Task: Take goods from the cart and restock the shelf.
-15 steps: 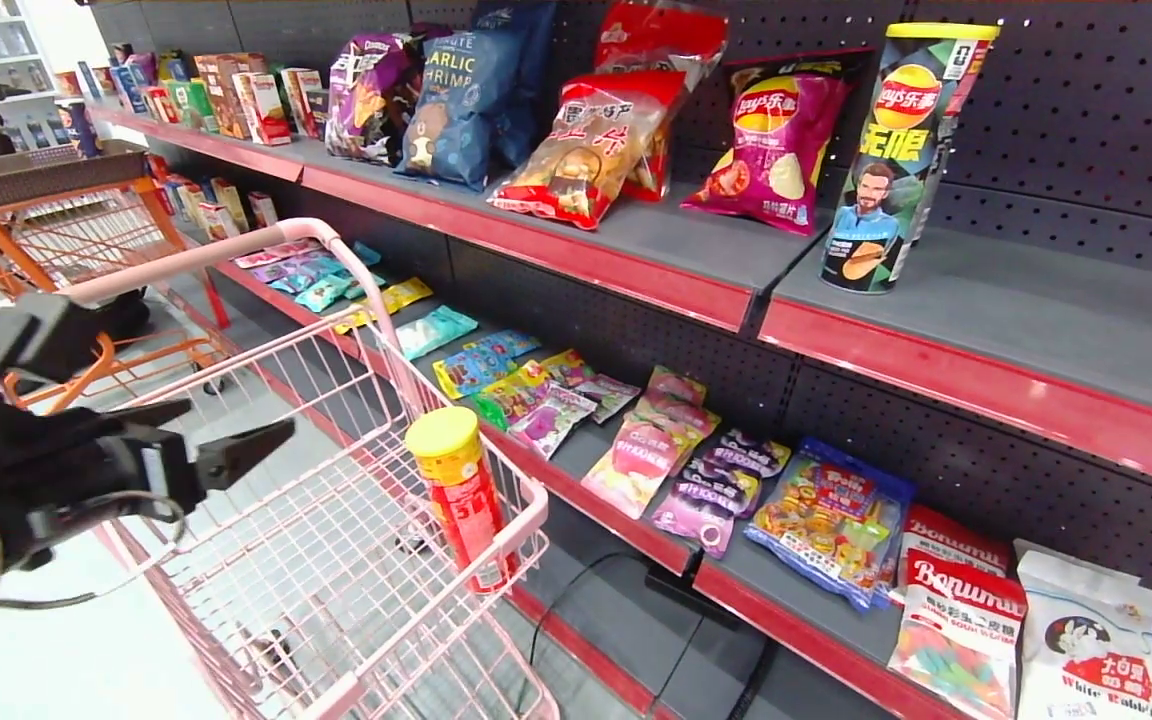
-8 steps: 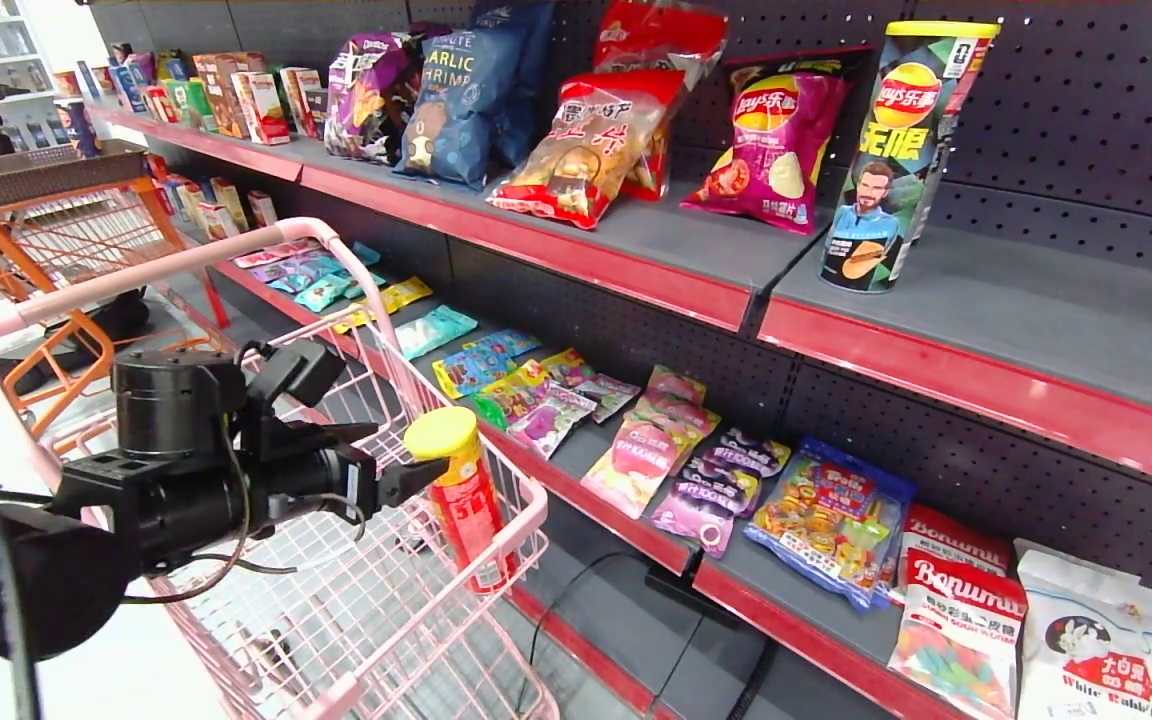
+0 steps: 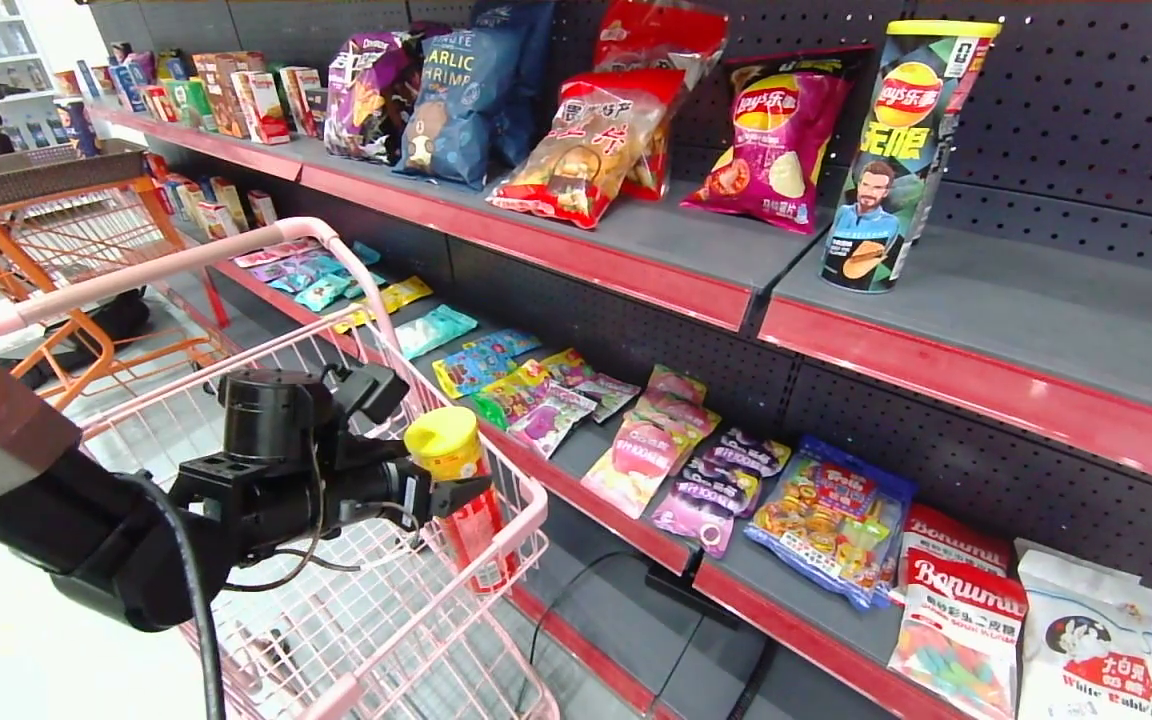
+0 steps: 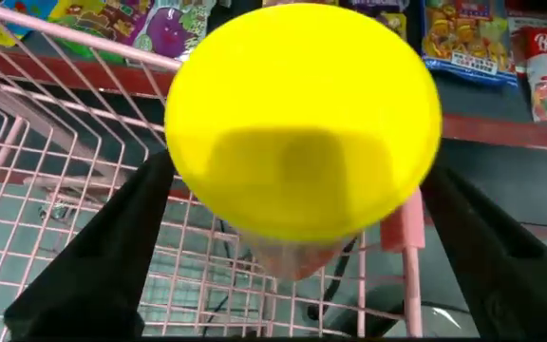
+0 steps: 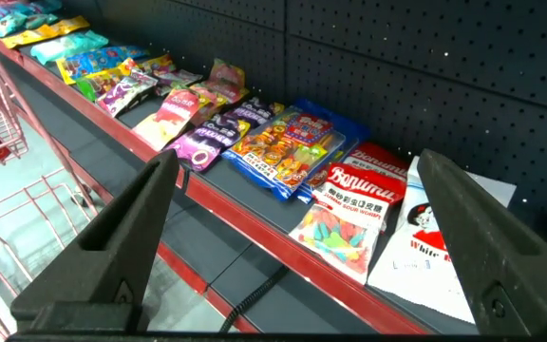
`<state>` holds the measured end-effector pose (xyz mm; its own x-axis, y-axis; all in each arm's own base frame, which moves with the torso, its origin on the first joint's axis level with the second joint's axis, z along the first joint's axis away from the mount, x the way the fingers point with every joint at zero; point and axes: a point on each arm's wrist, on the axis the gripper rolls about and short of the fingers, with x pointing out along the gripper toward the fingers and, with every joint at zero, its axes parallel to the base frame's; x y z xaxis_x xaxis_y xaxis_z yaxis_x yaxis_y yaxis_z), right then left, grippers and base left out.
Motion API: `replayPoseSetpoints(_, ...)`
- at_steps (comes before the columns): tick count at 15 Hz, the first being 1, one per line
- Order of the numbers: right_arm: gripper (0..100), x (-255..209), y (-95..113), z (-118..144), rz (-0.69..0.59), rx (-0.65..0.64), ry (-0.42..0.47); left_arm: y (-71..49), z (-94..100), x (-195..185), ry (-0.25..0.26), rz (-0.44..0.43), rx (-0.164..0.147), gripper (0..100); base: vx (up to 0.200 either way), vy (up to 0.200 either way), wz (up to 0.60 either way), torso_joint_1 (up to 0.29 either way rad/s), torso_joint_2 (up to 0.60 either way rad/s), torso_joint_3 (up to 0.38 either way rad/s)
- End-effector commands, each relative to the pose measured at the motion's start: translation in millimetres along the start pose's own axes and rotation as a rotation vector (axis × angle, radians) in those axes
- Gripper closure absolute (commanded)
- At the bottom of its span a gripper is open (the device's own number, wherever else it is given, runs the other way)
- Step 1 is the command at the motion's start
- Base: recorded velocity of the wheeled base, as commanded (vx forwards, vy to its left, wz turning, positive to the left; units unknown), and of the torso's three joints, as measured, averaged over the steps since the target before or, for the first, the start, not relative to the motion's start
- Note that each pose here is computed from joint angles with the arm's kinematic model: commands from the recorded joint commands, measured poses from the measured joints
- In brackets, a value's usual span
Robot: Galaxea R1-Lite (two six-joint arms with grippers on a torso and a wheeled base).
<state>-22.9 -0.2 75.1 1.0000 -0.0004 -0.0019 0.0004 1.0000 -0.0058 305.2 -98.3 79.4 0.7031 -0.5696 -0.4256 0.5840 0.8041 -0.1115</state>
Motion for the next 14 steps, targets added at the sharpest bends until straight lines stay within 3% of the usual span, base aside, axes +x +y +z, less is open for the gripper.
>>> replayPoseSetpoints(1,0,0,0,0,0.0,0.0,0.001,3.1,-3.1,10,0.013,0.001,-0.004,0,0.0,0.0,0.0,0.0,0.0,0.0)
replayPoseSetpoints(4,0,0,0,0,0.0,0.0,0.001,4.5,-6.4,17,0.009,-0.001,-0.001,0,0.0,0.0,0.0,0.0,0.0,0.0)
replayPoseSetpoints(5,0,0,0,0,0.0,0.0,0.001,6.4,-9.6,22,-0.015,0.002,0.008,0,0.0,0.0,0.0,0.0,0.0,0.0)
replayPoseSetpoints(6,0,0,0,0,0.0,0.0,0.001,6.2,-11.2,25,-0.029,0.0,0.015,100,0.0,0.0,0.0,0.0,0.0,0.0)
replayPoseSetpoints(11,0,0,0,0,0.0,0.001,0.001,-0.4,-10.4,2,-0.034,0.007,0.013,100,0.0,0.0,0.0,0.0,0.0,0.0)
replayPoseSetpoints(14,0,0,0,0,0.0,0.0,0.001,-3.0,33.8,-49,-0.175,0.085,0.032,100,0.0,0.0,0.0,0.0,0.0,0.0)
